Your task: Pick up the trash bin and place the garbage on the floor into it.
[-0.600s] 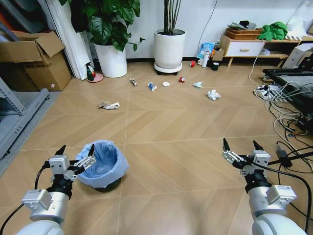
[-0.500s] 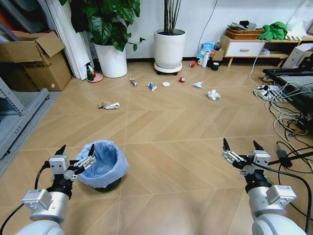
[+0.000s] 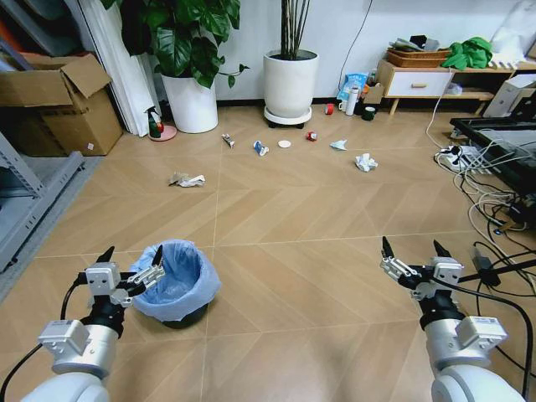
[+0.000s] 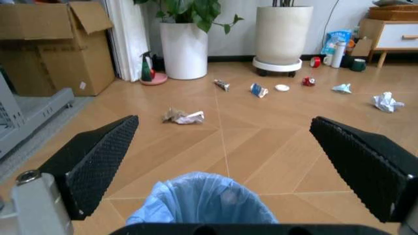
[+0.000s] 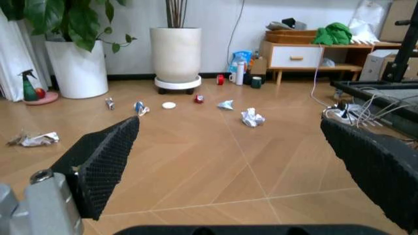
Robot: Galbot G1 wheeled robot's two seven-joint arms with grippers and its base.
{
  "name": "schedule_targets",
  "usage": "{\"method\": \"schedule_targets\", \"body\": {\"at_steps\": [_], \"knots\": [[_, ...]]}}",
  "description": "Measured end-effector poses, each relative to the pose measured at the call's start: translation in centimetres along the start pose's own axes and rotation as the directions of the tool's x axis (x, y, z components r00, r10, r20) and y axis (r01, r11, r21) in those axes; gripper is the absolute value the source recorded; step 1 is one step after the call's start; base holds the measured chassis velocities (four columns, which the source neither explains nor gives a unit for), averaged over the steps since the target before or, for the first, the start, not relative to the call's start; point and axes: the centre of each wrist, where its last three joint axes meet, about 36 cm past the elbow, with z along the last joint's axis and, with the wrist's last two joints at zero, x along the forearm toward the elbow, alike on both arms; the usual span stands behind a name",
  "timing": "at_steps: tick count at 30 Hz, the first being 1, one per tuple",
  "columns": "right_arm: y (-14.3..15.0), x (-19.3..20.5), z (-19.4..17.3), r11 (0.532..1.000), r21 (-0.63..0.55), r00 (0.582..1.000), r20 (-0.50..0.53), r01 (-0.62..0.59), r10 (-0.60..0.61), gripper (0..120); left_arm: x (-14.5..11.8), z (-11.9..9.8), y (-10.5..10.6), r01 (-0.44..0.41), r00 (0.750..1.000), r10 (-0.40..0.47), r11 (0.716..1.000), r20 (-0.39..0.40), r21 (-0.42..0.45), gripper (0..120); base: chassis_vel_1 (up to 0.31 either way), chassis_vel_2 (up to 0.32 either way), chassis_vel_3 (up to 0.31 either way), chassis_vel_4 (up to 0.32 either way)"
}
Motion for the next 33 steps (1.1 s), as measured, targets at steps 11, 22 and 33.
{"method": "schedule_targets", "body": {"at_steps": [11,22,33], "knots": [[0.1,-0.1,0.0,1.0,0.003,1.0,-0.002,0.008,-0.008,100,-1.7,-0.6,1.2,-0.017,0.994,0.018,1.0,-0.11,0.008,100,0.0,0.0,0.0,0.0],[0.3,-0.3,0.7,0.999,0.006,0.999,-0.025,0.034,-0.034,100,-6.3,-1.5,3.4,0.047,0.936,-0.018,0.996,-0.35,0.074,100,0.0,0.0,0.0,0.0],[0.1,0.0,0.7,1.0,0.018,0.999,-0.03,0.025,-0.024,100,-13.4,0.7,8.1,0.038,0.893,-0.006,0.997,-0.451,0.063,100,0.0,0.0,0.0,0.0]]}}
